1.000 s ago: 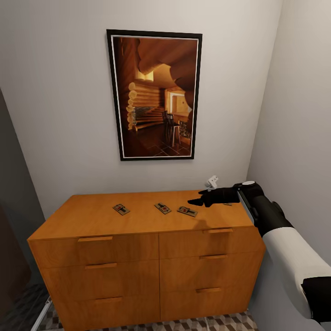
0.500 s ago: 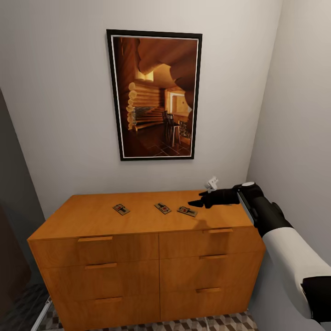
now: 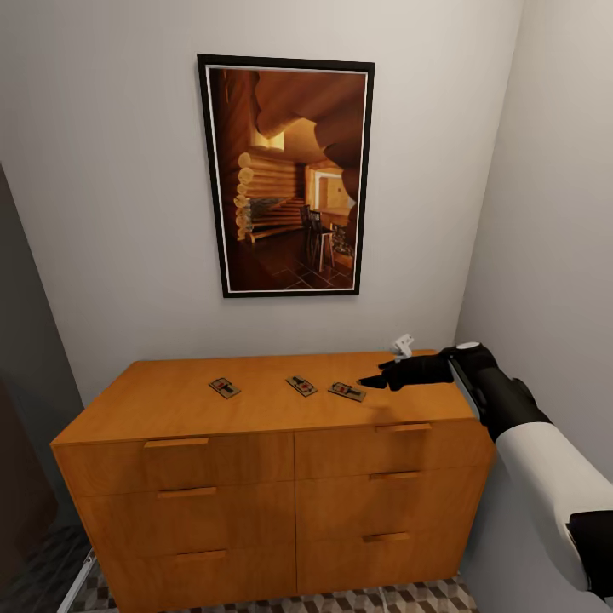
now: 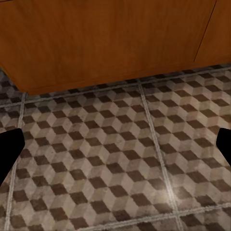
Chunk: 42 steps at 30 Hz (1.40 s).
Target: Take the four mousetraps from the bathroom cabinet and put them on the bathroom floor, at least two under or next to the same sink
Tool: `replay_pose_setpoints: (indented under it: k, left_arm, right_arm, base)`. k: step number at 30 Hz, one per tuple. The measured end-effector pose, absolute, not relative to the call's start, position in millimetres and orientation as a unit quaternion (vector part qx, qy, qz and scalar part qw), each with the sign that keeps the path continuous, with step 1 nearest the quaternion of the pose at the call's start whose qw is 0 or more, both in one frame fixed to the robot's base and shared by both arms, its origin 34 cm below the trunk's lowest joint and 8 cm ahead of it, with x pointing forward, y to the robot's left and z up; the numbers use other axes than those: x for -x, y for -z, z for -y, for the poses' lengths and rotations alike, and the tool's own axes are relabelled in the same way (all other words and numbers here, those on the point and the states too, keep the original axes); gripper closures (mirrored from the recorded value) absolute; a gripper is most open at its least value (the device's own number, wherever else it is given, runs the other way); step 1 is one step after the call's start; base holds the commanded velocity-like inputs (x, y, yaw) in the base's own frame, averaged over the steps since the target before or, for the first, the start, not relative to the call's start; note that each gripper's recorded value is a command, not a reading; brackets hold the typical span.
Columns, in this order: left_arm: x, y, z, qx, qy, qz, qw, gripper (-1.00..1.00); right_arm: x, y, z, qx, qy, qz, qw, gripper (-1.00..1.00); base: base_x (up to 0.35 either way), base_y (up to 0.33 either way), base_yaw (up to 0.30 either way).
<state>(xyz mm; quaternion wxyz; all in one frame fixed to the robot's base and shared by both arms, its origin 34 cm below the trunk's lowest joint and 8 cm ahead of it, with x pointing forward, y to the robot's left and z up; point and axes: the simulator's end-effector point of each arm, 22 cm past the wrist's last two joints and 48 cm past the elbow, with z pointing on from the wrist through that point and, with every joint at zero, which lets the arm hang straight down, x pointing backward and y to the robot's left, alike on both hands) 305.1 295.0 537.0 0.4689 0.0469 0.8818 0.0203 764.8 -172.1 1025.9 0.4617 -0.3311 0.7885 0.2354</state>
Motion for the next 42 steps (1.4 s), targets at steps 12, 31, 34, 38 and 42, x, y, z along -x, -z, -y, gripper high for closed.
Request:
replay_pose_setpoints:
  k: [12,31,34,38,42]
  left_arm:
    - [-305.1,-537.0,-295.0,-0.047,-0.02,-0.882,0.469,-1.0]
    - [-305.1,-537.0,-295.0,-0.047,-0.02,-0.882,0.469,-1.0]
    - [-305.1,-537.0,-295.0,-0.047,-0.02,-0.882,0.469,-1.0]
    - [-305.0,-537.1,-295.0,-0.047,-0.02,-0.882,0.469,-1.0]
    - [-305.0,-537.1,-295.0,-0.047,-0.02,-0.882,0.469,-1.0]
  right_arm:
    - [-765.8,-1024.0,182.0,0.328,-0.229,-0.792,0.461,-1.0]
    - [-765.9,-1024.0,182.5,0.328,-0.228,-0.792,0.461,-1.0]
    - [-765.9,-1023.9,182.5,0.328,-0.228,-0.793,0.461,-1.0]
    - [-765.8,-1024.0,182.5,0.328,-0.228,-0.793,0.461,-1.0]
    - [-765.7,-1024.1,182.7,0.328,-0.228,-0.793,0.461,-1.0]
  base:
    - [0.0,0.0,0.0]
    - [0.0,0.0,0.0]
    - [0.002,0.0,0.0]
    - [0.048,0.0,0.0]
    - [0.104,0.0,0.0]
